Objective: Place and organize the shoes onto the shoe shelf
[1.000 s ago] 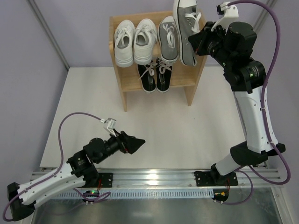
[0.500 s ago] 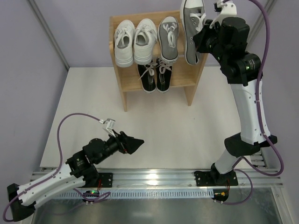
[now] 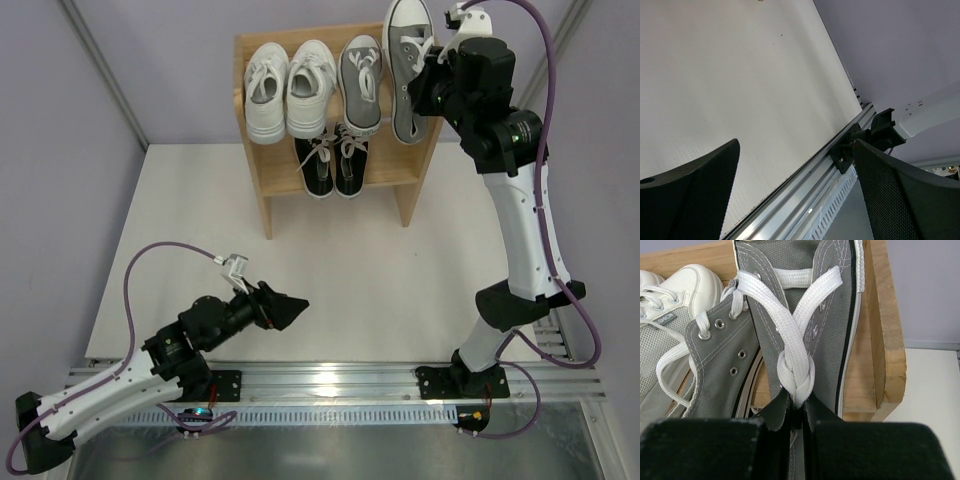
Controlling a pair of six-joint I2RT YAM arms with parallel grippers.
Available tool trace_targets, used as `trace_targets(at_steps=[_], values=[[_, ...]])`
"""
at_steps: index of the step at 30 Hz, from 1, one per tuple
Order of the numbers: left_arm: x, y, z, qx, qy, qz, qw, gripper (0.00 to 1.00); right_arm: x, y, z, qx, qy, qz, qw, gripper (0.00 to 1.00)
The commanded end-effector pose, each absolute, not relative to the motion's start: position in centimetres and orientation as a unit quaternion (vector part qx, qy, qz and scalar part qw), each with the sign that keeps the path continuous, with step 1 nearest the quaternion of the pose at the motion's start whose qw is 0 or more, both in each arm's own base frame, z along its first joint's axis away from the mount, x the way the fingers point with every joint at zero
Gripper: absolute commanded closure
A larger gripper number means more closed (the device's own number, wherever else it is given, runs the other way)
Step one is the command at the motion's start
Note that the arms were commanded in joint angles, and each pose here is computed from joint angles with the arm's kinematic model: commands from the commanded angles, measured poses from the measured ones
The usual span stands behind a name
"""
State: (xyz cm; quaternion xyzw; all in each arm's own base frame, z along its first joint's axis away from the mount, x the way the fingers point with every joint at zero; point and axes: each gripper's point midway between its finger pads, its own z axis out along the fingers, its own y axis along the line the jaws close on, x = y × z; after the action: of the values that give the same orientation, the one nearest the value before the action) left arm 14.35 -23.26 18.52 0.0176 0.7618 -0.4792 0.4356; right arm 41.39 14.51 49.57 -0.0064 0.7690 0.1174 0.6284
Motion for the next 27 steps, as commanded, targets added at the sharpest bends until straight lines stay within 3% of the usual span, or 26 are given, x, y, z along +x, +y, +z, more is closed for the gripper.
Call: trace_targets(at_steps=[1,3,4,6,10,18,22,27], values=[[14.6,-23.4,19.3,0.024,0.754,-0.48,0.447,0.08,41.7,14.1,54.3,0.023,0.713,0.133,0.689,0.96],[14.6,-23.4,19.4,0.025,0.755,-0.479,0.447,0.08,41.9,14.0,54.5,0.029,0.709,0.135,0.692,0.91],[14.6,-23.4,19.4,0.026,0.755,-0.478,0.447,0.08,41.9,14.0,54.6,0.031,0.707,0.136,0.693,0.7],[14.6,-23.3,19.4,0.025,0.755,-0.478,0.448,0.08,42.0,14.1,54.8,0.033,0.704,0.141,0.696,0.66],[14.5,-23.2,19.4,0.025,0.755,-0.477,0.448,0.08,41.6,14.3,56.0,0.037,0.689,0.156,0.707,0.4],[14.6,-23.1,19.5,0.023,0.756,-0.475,0.45,0.08,39.9,14.7,57.9,0.032,0.662,0.191,0.724,0.28],[14.6,-23.0,19.3,0.022,0.759,-0.472,0.448,0.08,37.4,13.4,59.6,0.051,0.625,0.192,0.755,0.27],[14.6,-23.0,19.1,0.018,0.758,-0.473,0.448,0.08,34.5,9.4,56.9,0.11,0.633,0.145,0.752,0.27]])
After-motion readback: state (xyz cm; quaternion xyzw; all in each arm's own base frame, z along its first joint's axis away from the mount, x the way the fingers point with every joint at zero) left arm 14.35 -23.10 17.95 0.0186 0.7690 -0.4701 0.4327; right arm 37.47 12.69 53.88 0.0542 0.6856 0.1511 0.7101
